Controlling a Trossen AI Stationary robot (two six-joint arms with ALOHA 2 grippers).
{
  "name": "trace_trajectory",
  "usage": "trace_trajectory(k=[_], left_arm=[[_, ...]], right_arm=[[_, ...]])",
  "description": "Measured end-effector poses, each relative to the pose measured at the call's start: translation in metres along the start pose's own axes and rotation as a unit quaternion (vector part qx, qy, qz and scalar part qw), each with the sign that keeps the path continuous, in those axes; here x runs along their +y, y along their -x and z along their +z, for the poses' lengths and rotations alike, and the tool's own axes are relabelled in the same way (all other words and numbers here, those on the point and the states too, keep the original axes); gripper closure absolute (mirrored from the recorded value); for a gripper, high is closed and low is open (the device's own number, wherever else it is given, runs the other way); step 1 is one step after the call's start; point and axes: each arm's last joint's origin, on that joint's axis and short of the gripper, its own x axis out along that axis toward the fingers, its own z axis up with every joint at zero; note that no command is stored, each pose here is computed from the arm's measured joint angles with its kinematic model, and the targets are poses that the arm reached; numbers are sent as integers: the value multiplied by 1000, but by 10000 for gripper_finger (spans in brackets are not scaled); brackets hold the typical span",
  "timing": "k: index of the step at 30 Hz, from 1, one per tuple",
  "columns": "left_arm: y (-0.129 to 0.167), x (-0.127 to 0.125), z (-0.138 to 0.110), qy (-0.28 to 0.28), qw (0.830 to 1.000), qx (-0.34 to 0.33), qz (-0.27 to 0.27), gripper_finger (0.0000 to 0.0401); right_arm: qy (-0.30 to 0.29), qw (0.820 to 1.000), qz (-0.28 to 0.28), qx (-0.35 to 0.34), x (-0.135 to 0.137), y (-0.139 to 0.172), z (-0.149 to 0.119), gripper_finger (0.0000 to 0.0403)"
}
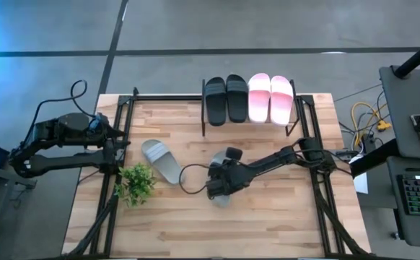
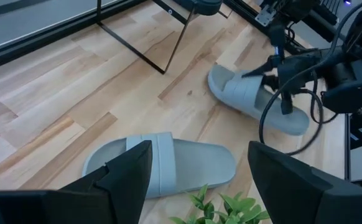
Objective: Pick and place slides into the shelf
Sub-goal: Move the right gray slide to the top center of the table
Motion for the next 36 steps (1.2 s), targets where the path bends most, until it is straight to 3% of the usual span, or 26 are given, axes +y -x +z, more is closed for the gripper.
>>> trace_trajectory(k=[12, 17, 29, 36], left_arm=[[0, 0, 0, 11, 1000, -1, 1, 151], [0, 0, 0, 12, 1000, -1, 1, 151], [0, 0, 0, 11, 1000, -1, 2, 151], [0, 0, 0, 11, 1000, -1, 2, 151]], right_arm=[[55, 986, -158, 18, -36, -31, -4, 389], [60, 985, -153, 46, -49, -45, -2, 382], [75, 985, -149, 53, -48, -47, -5, 265], [88, 984, -144, 56, -44, -39, -7, 230]])
